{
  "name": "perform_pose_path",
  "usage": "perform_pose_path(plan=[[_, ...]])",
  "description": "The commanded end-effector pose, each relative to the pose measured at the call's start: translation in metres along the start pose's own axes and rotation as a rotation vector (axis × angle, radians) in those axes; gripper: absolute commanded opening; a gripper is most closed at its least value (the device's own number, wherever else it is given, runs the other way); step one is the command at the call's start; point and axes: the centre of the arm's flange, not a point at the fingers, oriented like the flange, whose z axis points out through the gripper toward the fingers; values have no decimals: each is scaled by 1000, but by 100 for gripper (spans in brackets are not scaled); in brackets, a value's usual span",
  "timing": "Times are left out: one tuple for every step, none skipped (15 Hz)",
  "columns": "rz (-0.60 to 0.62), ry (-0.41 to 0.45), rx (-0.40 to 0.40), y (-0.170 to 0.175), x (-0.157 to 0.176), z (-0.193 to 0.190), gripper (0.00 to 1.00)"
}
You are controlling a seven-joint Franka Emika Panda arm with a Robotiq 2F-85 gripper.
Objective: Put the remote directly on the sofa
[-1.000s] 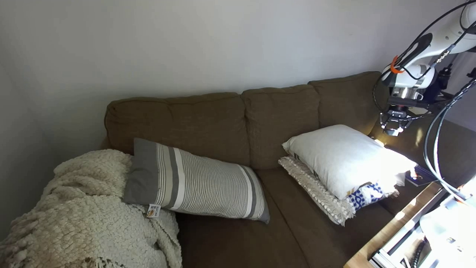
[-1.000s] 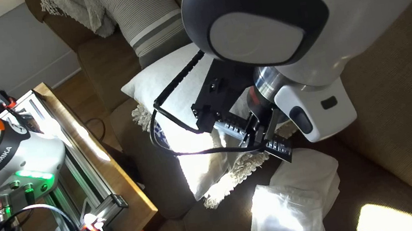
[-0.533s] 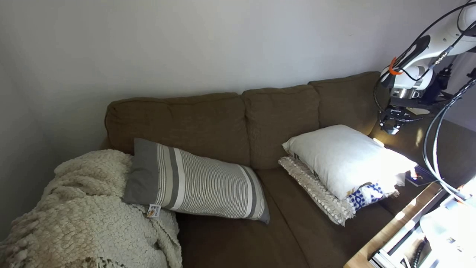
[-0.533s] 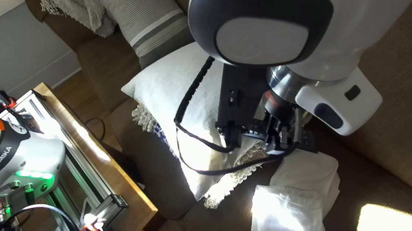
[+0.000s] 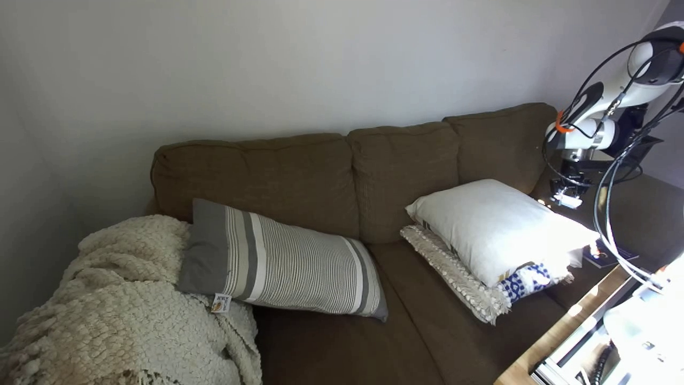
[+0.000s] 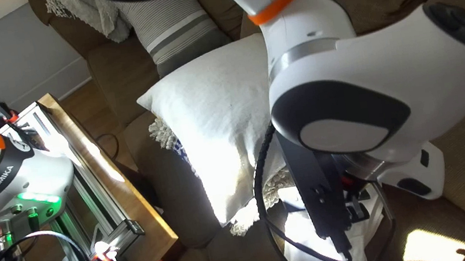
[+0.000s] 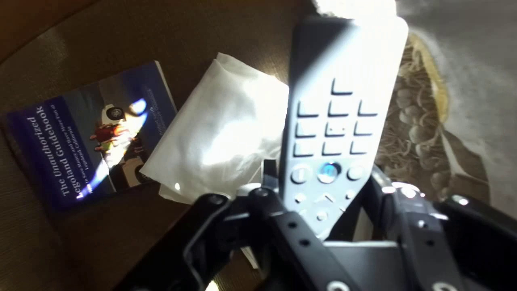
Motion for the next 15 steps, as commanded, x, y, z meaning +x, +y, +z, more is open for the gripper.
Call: perform_pose_path(plan=[[113,-94,45,29,41,16,26],[41,-44,3,11,9,19,51],[66,-73,11,15,14,22,51],[77,-83,14,19,17,22,26],[90,-13,-22,16,12,16,26],[87,38,-32,12,13,17,26],[83,100,-57,9,18,26,26],[57,152,-80,7,22,33,26],[29,189,-90,5,26,42,26],[21,213,-92,5,30,55,26],[24,224,-90,6,33,65,26],[26,222,-88,5,35,79,26],[32,208,-78,5,38,94,26],[35,195,-75,5,37,106,26],[44,179,-71,6,36,119,26]])
